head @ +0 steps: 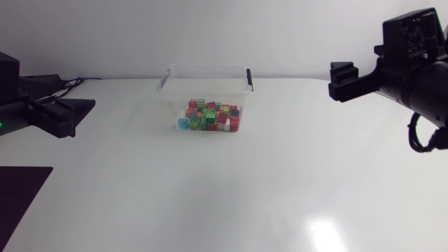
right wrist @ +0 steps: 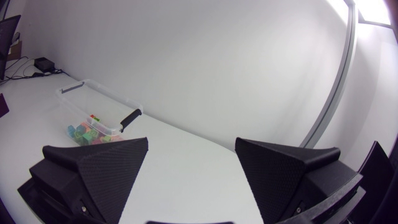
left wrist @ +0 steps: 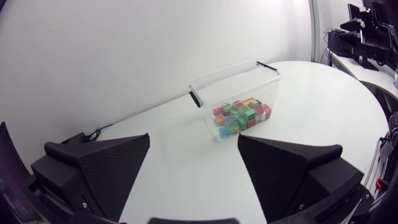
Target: Place the duplo bricks in the container
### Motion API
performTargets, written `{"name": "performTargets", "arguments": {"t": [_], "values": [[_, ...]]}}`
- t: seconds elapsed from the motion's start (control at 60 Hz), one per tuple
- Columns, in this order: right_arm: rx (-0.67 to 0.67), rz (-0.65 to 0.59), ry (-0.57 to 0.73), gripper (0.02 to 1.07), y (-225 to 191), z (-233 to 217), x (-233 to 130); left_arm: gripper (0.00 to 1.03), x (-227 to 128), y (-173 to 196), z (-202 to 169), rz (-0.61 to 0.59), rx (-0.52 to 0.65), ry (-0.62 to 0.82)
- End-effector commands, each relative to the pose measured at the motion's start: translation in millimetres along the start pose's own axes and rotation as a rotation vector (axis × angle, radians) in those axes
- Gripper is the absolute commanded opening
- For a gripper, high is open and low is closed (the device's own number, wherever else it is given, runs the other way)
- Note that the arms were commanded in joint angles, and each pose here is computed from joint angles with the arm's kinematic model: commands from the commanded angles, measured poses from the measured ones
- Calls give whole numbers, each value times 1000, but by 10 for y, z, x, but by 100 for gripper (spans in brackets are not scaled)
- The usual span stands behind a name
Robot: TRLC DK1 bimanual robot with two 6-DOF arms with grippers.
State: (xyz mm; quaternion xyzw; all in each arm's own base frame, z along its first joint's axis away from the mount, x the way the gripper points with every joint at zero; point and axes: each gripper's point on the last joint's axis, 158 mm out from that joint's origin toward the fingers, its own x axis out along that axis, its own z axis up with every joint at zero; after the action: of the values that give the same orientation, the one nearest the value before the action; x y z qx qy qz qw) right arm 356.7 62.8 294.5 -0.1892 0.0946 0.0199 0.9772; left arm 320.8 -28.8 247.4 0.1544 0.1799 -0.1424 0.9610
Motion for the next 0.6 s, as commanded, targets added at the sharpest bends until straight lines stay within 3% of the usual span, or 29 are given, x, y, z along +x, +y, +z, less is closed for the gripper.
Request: {"name": "performTargets", "arguments": {"t": [0.0, 0.583], "values": [[-19, -32, 3, 103, -86, -146, -108, 98, -36, -9, -100, 11, -30, 0], [1, -122, -75, 103, -329, -662, -808, 98, -293, 80, -240, 145, -120, -179]]}}
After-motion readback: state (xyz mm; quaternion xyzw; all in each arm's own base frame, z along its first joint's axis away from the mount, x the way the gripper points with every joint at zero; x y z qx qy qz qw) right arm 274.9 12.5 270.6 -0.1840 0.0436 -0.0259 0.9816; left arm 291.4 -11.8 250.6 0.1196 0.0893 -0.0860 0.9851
